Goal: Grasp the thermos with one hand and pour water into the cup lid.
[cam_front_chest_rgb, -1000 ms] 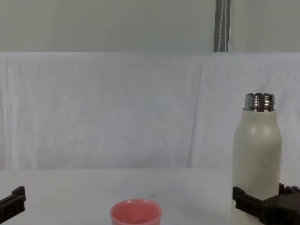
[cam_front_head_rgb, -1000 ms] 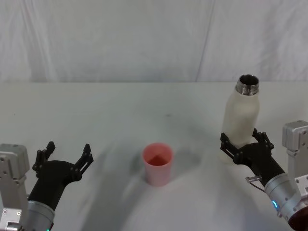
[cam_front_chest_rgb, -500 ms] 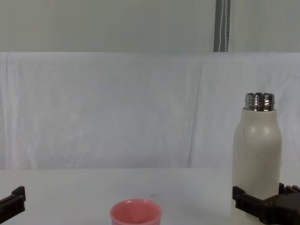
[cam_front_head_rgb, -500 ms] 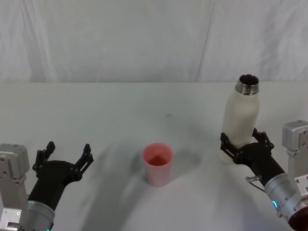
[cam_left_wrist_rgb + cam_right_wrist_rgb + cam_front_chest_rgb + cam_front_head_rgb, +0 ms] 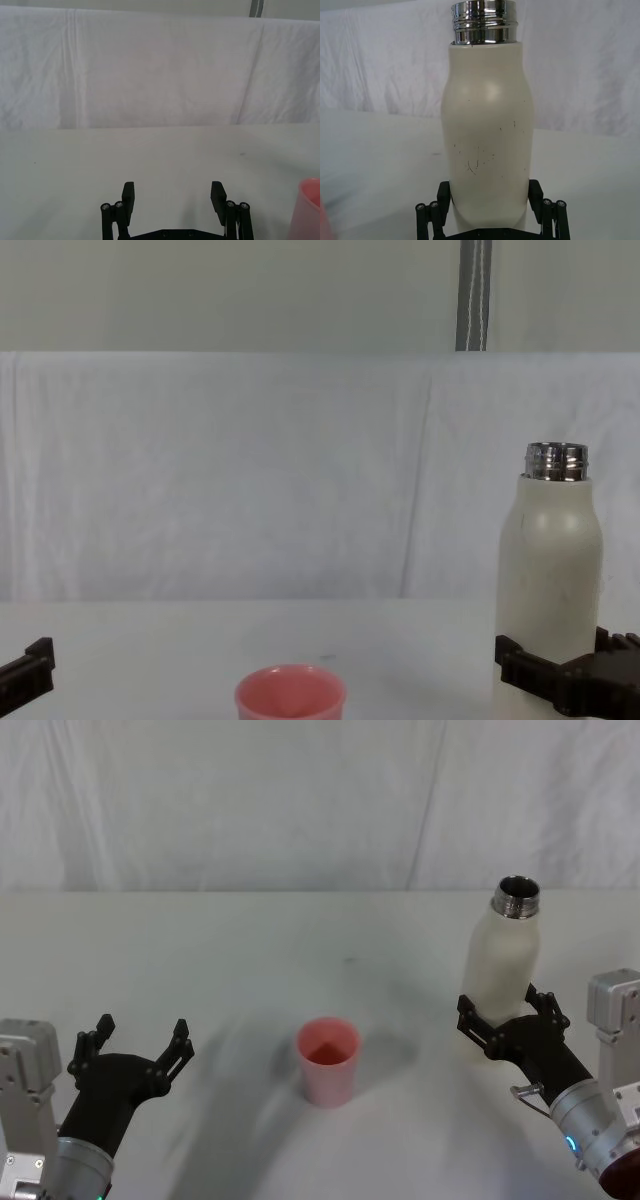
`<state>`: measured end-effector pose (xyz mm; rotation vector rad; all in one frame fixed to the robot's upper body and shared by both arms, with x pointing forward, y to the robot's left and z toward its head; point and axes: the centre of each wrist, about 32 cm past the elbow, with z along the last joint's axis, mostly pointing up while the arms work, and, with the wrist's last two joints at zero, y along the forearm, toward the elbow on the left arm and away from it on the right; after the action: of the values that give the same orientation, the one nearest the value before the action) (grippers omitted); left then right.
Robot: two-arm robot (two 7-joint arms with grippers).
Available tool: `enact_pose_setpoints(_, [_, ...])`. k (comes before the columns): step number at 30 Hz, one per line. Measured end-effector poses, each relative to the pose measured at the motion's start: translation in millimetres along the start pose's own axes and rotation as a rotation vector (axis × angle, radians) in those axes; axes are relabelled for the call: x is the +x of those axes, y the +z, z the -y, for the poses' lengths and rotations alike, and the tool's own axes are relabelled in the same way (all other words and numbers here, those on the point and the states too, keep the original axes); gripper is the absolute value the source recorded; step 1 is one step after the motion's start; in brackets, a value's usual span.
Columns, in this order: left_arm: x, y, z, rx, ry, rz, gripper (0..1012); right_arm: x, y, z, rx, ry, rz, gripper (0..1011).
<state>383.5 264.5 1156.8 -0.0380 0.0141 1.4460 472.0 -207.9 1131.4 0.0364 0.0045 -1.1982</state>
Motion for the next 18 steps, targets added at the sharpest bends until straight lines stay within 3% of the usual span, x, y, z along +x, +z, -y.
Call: enact_pose_setpoints(18, [0.0, 0.0, 0.0, 0.0, 0.0, 0.0, 1001, 0.0, -0.1, 0.1, -0.001, 0.0, 0.0, 1001])
